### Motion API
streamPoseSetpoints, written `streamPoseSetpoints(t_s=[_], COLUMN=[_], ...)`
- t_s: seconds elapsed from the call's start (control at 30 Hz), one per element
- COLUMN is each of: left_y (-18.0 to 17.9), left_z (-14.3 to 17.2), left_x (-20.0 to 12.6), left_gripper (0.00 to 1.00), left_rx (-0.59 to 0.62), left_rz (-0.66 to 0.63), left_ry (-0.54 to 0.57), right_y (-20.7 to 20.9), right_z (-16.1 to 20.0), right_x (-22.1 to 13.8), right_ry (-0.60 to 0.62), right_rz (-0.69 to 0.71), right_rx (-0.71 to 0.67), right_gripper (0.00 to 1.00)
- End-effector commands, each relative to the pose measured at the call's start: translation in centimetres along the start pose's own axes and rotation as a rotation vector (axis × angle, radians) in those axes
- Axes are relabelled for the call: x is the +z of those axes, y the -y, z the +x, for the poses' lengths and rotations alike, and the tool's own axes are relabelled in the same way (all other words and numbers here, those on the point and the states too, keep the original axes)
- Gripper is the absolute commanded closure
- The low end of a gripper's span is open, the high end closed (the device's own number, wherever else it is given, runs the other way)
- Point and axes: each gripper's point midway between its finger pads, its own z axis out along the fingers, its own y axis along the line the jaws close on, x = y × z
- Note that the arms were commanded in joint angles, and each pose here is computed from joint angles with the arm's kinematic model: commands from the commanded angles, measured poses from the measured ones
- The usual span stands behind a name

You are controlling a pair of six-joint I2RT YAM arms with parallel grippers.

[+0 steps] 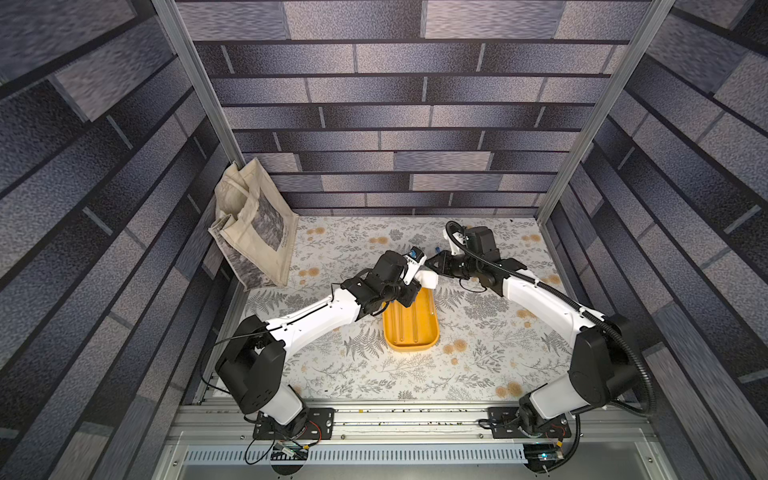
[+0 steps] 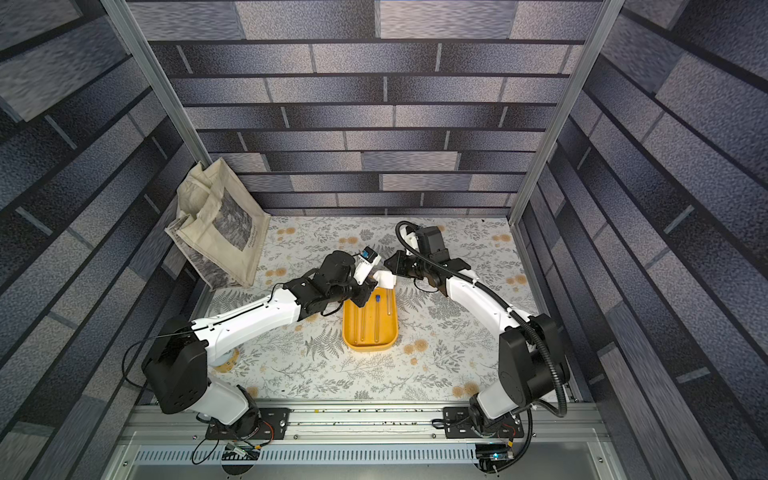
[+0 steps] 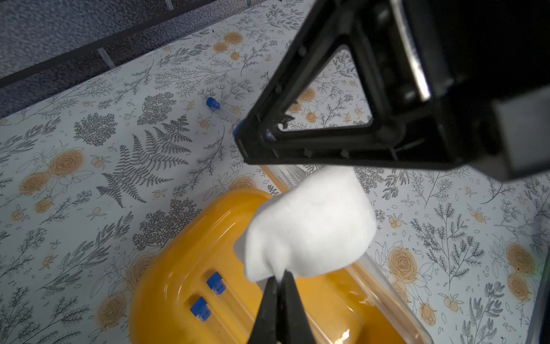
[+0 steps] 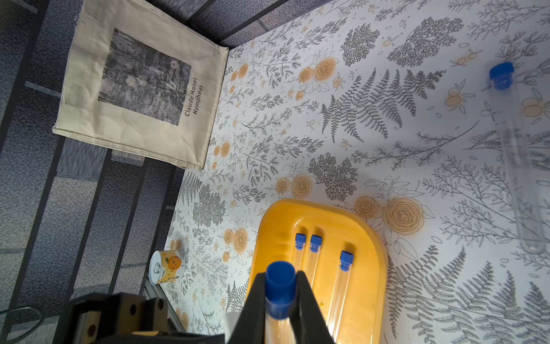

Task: Wipe the exteriors of test tubes
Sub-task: Wipe the dirt from the test tube.

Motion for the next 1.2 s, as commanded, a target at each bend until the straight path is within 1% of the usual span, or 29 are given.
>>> streamPoseSetpoints(t_s=[0.0, 0.13, 0.17, 0.27, 0.33, 0.5, 0.6, 0.77, 0.93, 1.03, 1.17], left_y=[1.7, 2.7, 2.7, 2.4, 2.0, 1.1, 1.0, 2.1, 3.4, 4.2, 4.1], left_z=[1.7, 2.9, 2.4, 1.8, 1.4, -0.7, -0.9, 0.3, 2.5, 3.0, 2.8], left_x=[-0.6, -0.7, -0.6, -0.3, -0.2, -0.3, -0.3, -0.3, -0.4, -0.7, -0.9], left_gripper=[0.98, 0.98, 0.98, 0.98, 0.98, 0.98, 0.98, 0.98, 0.98, 0.98, 0.98], left_rx=[-0.015, -0.051, -0.054, -0.057, -0.063, -0.063, -0.062, -0.067, -0.096, -0.093, -0.087], left_rz=[0.038, 0.055, 0.058, 0.056, 0.057, 0.064, 0.067, 0.092, 0.106, 0.113, 0.106], left_ry=[-0.040, -0.057, -0.035, -0.038, -0.063, -0.059, -0.059, -0.060, -0.080, -0.069, -0.060], right_y=[-0.5, -0.5, -0.4, -0.4, -0.4, -0.2, -0.4, -0.4, -0.5, -0.5, -0.4], right_z=[-0.1, 0.1, 0.1, 0.2, 0.2, 0.3, 0.1, 0.0, -0.1, -0.1, -0.1], right_x=[-1.0, -1.1, -1.1, -1.2, -1.3, -1.1, -1.0, -1.1, -1.1, -1.1, -1.1], right_ry=[0.005, 0.003, 0.003, 0.004, 0.005, 0.009, 0.012, 0.012, 0.007, 0.007, 0.009], right_rz=[-0.007, -0.010, -0.009, -0.010, -0.010, -0.007, -0.014, -0.013, -0.011, -0.010, -0.008], right_rx=[-0.012, -0.008, -0.006, -0.006, -0.005, 0.001, 0.004, -0.001, -0.005, -0.008, -0.007], right_gripper=[0.84, 0.84, 0.84, 0.84, 0.84, 0.84, 0.84, 0.84, 0.84, 0.84, 0.84])
